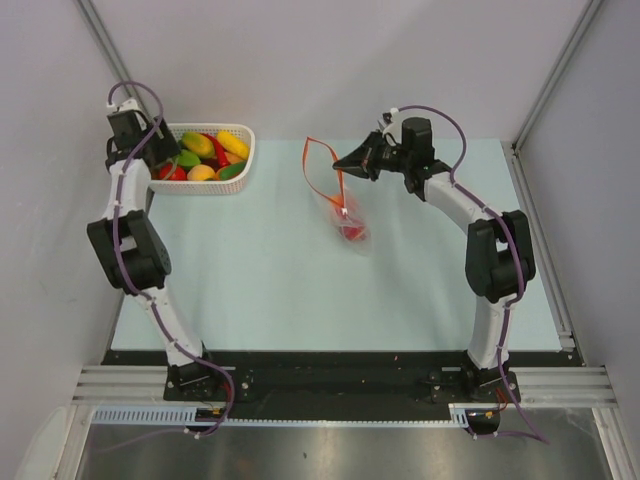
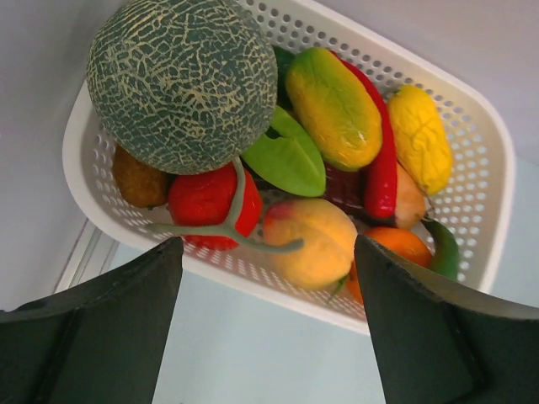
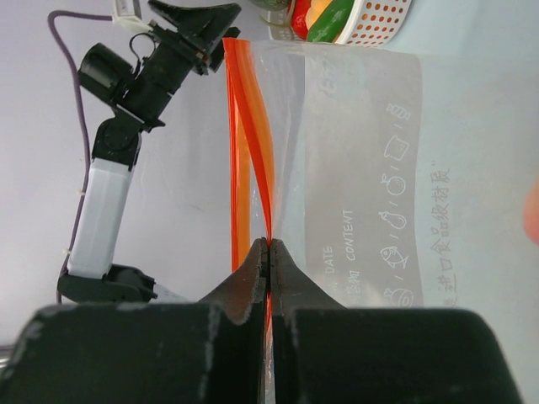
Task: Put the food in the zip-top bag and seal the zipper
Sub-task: Pick up the fake fruit from the bin.
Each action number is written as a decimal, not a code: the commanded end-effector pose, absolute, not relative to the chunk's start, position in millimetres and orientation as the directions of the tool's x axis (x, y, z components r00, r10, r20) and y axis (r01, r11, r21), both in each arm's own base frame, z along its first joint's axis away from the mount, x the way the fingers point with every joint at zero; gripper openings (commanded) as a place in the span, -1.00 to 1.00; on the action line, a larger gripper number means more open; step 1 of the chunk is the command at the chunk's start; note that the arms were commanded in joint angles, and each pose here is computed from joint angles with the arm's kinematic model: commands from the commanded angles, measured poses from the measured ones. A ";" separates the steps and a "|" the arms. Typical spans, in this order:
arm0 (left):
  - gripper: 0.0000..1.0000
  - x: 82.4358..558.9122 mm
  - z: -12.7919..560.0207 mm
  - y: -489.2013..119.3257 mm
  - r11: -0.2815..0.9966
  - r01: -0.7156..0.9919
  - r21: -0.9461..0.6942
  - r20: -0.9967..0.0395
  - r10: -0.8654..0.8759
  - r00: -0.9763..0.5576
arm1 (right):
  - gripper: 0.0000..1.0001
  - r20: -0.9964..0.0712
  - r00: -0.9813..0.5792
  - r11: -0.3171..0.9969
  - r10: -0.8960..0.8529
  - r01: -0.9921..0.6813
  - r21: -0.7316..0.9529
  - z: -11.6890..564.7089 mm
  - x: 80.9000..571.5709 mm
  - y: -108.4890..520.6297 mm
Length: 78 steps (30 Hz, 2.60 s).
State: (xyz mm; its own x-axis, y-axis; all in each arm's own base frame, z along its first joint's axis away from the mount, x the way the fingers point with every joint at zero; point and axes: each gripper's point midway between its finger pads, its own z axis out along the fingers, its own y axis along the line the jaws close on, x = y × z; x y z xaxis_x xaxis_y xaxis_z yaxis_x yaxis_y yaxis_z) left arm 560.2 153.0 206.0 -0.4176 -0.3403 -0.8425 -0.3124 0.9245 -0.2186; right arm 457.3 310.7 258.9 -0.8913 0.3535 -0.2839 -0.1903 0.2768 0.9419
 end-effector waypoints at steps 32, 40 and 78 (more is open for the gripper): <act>0.31 595.7 133.1 178.5 0.981 -0.172 0.086 -0.844 -0.020 -0.535 | -1.00 -0.316 -0.887 0.294 0.336 -0.220 0.930 246.3 472.4 307.7; -0.29 599.7 135.6 172.3 0.981 -0.154 0.114 -0.843 0.014 -0.537 | -1.00 -0.326 -0.884 0.303 0.336 -0.227 0.926 246.3 472.2 306.1; -1.00 598.7 390.3 107.2 0.993 -0.100 -0.064 -0.998 -0.067 -0.020 | -1.00 -0.375 -0.874 0.313 0.308 -0.279 0.908 249.0 465.9 315.6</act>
